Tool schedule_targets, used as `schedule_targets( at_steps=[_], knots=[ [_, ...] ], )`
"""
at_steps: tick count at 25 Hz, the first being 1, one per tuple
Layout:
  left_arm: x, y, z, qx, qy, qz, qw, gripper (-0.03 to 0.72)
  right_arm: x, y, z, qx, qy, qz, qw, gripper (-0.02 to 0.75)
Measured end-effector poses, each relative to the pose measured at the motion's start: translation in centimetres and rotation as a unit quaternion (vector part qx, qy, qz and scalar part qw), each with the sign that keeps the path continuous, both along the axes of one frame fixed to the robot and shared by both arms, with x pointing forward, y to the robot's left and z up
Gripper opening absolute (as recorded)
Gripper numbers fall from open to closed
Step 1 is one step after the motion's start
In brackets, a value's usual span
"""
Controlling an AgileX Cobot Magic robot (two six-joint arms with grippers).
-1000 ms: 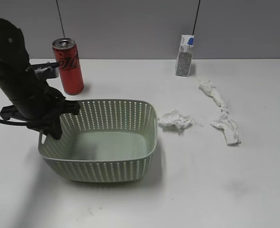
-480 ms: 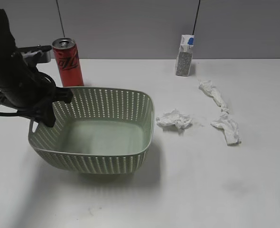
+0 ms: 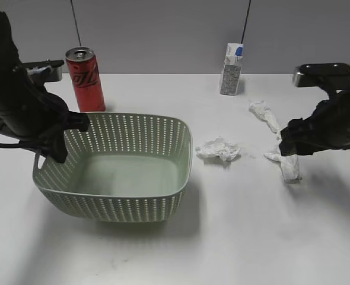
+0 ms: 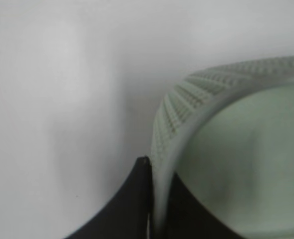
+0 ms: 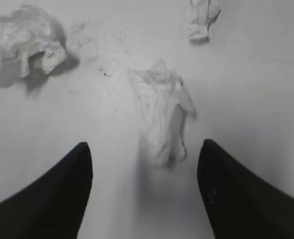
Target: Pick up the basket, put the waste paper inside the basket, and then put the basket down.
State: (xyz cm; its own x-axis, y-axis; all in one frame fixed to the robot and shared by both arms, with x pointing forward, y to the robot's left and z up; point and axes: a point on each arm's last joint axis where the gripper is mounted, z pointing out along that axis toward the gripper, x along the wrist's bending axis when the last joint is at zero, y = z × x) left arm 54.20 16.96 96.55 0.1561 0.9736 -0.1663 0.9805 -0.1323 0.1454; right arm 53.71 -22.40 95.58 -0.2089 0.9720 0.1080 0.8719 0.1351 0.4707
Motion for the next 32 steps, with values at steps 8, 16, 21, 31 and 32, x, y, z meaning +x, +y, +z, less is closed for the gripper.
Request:
schedule_targets(
  at_steps=[8, 16, 21, 31, 32],
  knots=[
    [-0.1, 0.0, 0.0, 0.002, 0.006, -0.001, 1.0, -0.001, 2.7, 0.3, -6.6, -0.025, 0.037, -0.003, 0.999, 0.478],
    [-0.1, 0.0, 0.0, 0.002, 0.007, -0.001, 1.0, -0.001, 2.7, 0.4, -4.7, -0.021, 0.009, -0.001, 1.0, 0.024],
    [-0.1, 0.0, 0.0, 0.002, 0.006, -0.001, 1.0, -0.001, 1.5, 2.4, 0.2, -0.015, -0.055, 0.054, 0.997, -0.006],
    [-0.1, 0.0, 0.0, 0.001, 0.004, -0.001, 1.0, -0.001, -6.4, 15.6, 10.2, 0.079, -0.237, 0.271, 0.93, -0.006],
    [-0.1, 0.0, 0.0, 0.001, 0.004, -0.001, 1.0, -0.001, -6.8, 16.4, 10.1, 0.084, -0.242, 0.281, 0.925, -0.006]
  ],
)
